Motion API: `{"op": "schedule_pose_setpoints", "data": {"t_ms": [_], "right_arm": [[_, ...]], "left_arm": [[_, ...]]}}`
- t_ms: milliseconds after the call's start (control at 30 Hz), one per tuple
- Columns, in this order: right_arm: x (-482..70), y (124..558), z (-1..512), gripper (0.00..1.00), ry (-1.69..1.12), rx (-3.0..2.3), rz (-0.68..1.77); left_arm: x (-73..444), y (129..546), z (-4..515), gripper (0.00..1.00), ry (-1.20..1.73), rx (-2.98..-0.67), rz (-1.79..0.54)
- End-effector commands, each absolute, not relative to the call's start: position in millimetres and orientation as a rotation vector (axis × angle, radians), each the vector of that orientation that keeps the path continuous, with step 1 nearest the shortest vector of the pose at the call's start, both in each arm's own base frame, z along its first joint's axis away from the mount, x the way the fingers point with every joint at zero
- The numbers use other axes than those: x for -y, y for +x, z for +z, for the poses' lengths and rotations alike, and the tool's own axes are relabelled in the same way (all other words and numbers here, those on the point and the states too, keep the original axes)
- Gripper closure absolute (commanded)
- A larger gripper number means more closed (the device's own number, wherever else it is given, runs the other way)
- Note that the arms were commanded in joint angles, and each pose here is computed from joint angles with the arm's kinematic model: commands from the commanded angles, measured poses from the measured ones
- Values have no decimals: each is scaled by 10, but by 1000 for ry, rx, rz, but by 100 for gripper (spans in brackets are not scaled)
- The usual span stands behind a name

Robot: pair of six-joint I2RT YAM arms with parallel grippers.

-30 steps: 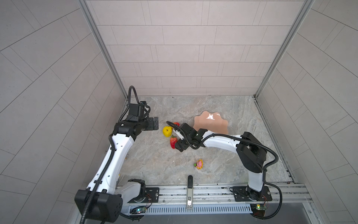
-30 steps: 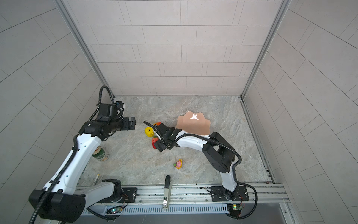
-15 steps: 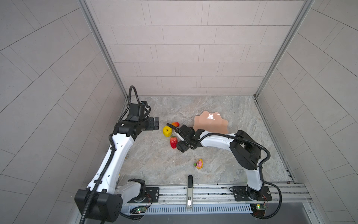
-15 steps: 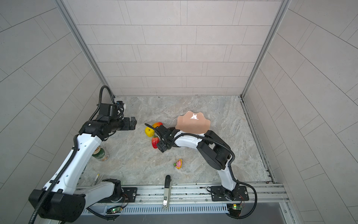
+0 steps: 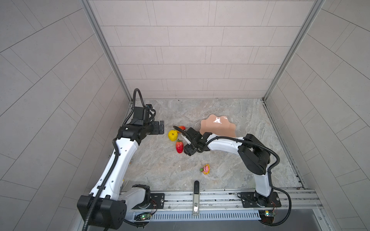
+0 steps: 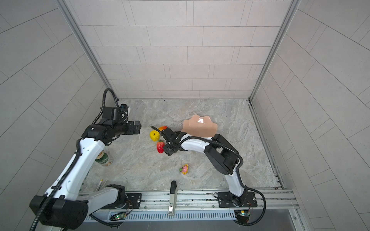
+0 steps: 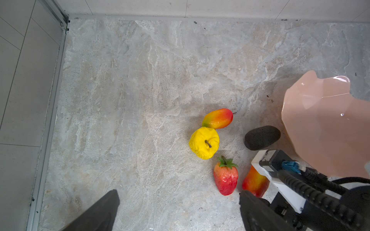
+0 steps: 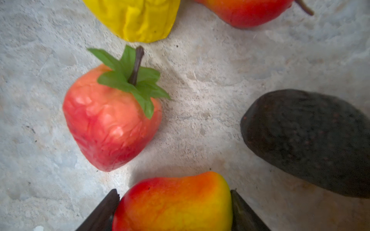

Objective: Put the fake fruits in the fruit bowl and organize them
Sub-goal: 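Lift the pear with the right gripper and release it into the pink bowl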

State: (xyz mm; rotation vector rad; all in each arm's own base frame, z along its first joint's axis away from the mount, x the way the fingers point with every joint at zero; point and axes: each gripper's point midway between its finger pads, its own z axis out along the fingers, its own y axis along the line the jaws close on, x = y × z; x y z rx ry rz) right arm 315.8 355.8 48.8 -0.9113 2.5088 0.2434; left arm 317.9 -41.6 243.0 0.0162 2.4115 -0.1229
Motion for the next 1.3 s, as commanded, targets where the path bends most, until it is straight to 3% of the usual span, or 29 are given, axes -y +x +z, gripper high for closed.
{"op": "schedule_pose_setpoints", "data": {"t_ms": [0, 267, 600, 867, 1067, 1267], "right_arm": [[-3531, 3159, 1093, 47, -917, -2418, 279], [-3079, 3357, 1865, 46, -809, -2290, 219], [-2004, 4100, 1279, 46, -521, -2419, 44], [-1776, 4386, 783, 46, -457, -2480, 46], [-1781, 4473, 643, 30, -459, -2504, 24], [-1751, 4474, 817, 12, -485, -2490, -13]], "left_arm": [[398, 3132, 2403, 0, 19, -2423, -121], [393, 3133, 2398, 0, 19, -2426, -119], [385, 3132, 2388, 0, 21, -2428, -113], [382, 3148, 2360, 0, 21, -2434, -113], [383, 3153, 2345, 0, 27, -2442, -112], [393, 3155, 2347, 0, 29, -2442, -118]]}}
